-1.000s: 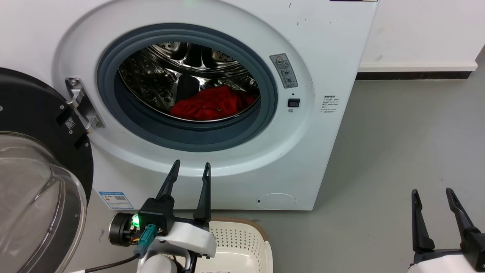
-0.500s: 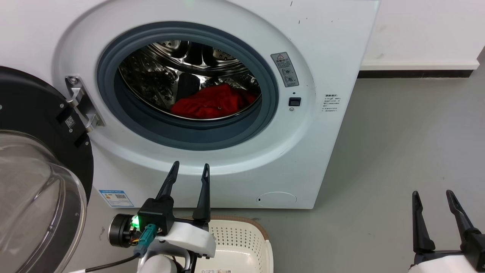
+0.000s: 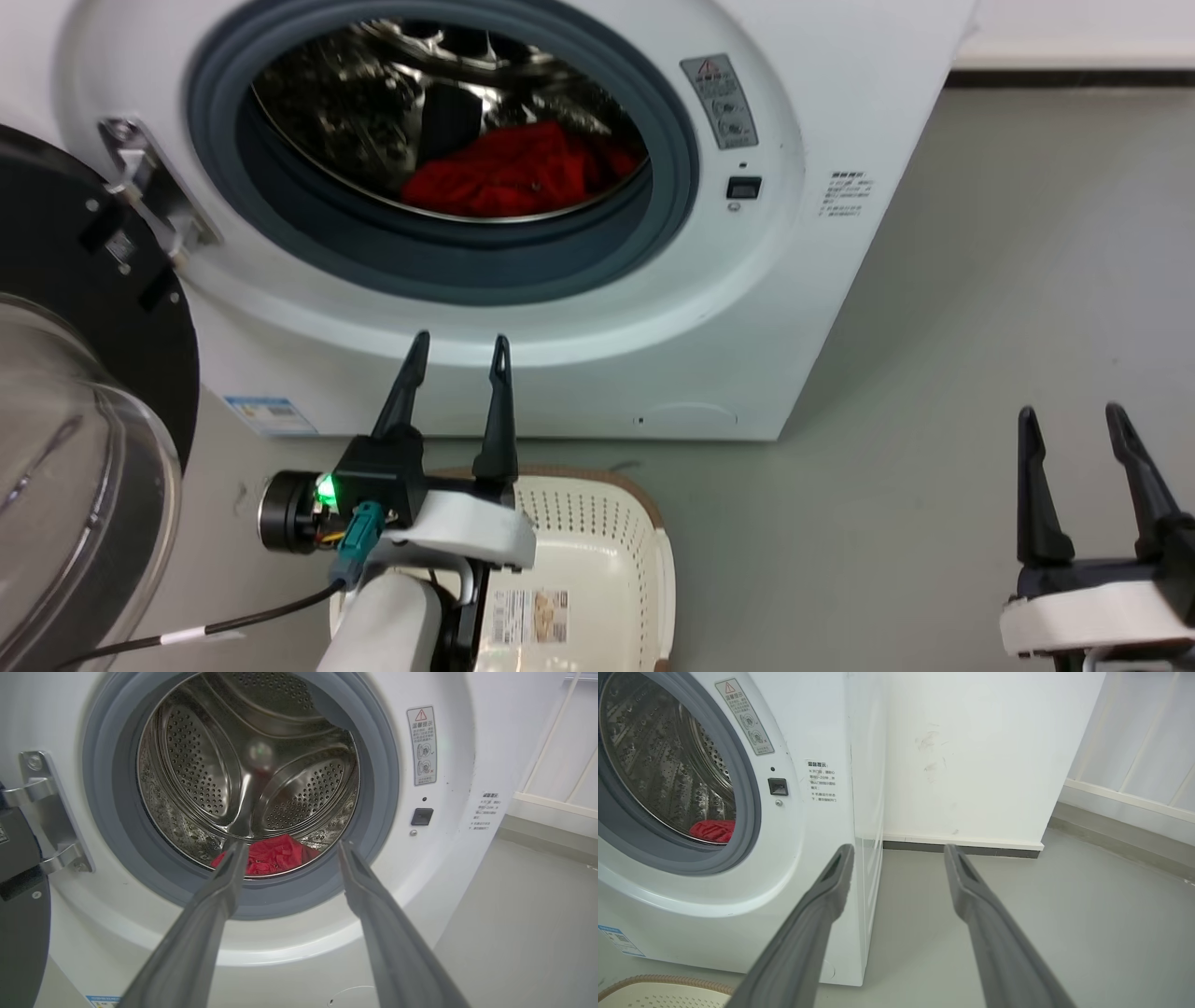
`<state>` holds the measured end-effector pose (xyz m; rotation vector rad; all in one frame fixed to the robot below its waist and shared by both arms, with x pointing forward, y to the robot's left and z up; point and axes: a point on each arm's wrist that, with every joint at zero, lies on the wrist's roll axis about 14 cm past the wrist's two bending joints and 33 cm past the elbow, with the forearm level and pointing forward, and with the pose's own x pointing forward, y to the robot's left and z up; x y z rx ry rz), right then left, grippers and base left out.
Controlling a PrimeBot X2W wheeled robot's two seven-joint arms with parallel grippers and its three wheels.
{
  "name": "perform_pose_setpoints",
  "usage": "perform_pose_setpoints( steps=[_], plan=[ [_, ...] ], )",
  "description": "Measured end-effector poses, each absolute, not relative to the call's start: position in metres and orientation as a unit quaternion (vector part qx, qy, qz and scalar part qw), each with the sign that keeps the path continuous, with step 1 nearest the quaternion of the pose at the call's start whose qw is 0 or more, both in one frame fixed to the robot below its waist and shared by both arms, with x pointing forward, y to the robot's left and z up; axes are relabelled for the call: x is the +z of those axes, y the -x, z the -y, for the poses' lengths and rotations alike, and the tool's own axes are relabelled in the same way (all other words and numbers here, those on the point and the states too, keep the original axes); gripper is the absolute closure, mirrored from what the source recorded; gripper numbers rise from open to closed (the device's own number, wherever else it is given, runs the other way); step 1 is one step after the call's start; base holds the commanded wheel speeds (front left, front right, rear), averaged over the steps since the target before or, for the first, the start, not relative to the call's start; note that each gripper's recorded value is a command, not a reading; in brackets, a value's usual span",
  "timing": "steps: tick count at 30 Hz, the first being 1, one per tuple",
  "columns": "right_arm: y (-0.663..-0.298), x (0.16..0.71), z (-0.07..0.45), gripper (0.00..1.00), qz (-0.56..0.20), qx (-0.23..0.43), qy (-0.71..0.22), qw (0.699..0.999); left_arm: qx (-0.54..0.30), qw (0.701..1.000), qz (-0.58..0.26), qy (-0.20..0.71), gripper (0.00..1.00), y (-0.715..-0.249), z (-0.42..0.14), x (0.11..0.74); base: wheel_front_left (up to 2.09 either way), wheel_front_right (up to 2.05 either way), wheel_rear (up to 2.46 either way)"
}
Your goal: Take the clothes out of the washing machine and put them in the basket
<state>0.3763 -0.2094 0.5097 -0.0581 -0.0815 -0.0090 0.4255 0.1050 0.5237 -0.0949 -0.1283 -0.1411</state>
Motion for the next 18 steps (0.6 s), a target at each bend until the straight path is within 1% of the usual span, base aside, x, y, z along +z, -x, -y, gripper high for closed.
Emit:
perform_pose_setpoints(
  steps=[6,7,12,18],
  plan=[
    [-0.401,0.496,0.204,0.00,0.031,0.003,0.025,0.999,-0.058,0.996,0.052,0.048,0.00,-0.453,-0.105,0.508,0.00,0.00,0.00],
    [-0.413,0.487,0.202,0.00,0.023,0.007,0.023,0.999,-0.050,0.997,0.043,0.047,0.00,-0.466,-0.105,0.498,0.00,0.00,0.00],
    [-0.433,0.469,0.198,0.00,0.009,0.013,0.021,1.000,-0.033,0.998,0.034,0.045,0.00,-0.493,-0.109,0.481,0.00,0.00,0.00],
    [-0.451,0.440,0.197,0.00,-0.017,0.015,0.018,1.000,-0.022,0.999,0.029,0.039,0.00,-0.538,-0.113,0.458,0.00,0.00,0.00]
  ],
)
